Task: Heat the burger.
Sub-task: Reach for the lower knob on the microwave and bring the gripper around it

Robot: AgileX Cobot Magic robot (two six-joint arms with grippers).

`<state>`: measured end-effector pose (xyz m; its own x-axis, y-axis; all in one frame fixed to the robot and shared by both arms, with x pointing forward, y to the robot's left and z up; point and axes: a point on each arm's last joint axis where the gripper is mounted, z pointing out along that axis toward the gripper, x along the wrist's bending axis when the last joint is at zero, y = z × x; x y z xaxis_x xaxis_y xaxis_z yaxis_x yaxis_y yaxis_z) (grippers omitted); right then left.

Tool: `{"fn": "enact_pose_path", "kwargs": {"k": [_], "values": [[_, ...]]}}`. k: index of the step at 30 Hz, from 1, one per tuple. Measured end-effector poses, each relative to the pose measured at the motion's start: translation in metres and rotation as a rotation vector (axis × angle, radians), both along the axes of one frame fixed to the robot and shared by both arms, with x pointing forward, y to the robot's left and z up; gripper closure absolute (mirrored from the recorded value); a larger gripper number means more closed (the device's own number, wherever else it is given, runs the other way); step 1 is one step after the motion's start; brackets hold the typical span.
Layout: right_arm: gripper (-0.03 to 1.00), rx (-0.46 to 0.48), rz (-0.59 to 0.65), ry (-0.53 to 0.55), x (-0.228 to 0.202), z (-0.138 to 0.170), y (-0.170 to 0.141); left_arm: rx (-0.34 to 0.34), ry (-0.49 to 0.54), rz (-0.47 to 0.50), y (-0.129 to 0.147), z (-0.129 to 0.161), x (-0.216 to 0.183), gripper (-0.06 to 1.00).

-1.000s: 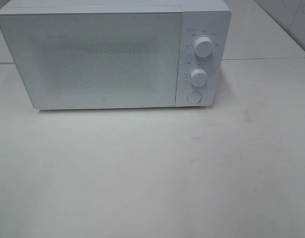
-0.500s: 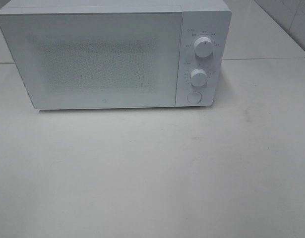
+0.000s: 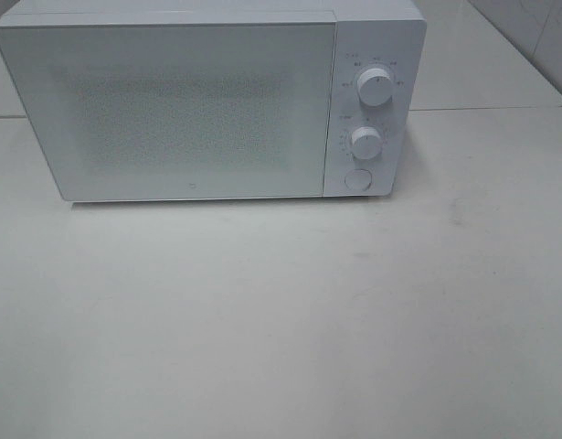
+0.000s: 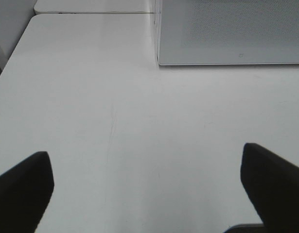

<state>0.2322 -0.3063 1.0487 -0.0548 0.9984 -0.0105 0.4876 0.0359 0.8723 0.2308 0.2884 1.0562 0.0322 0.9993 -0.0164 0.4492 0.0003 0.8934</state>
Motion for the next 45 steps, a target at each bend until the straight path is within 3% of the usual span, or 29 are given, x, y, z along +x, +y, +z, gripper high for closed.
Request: {"fn": "enact_pose_path", "kwargs": {"k": [10, 17, 45], "values": [[0.21, 0.003, -0.001, -0.005, 0.000, 0.001, 0.000, 0.000, 0.000, 0.000, 0.000, 0.000, 0.000, -0.05], [0.21, 0.013, 0.004, -0.088, 0.005, 0.014, 0.001, 0.000, 0.000, 0.000, 0.000, 0.000, 0.000, -0.05], [0.21, 0.000, 0.046, -0.069, 0.122, 0.027, 0.020, 0.000, 0.000, 0.000, 0.000, 0.000, 0.000, -0.05]]}}
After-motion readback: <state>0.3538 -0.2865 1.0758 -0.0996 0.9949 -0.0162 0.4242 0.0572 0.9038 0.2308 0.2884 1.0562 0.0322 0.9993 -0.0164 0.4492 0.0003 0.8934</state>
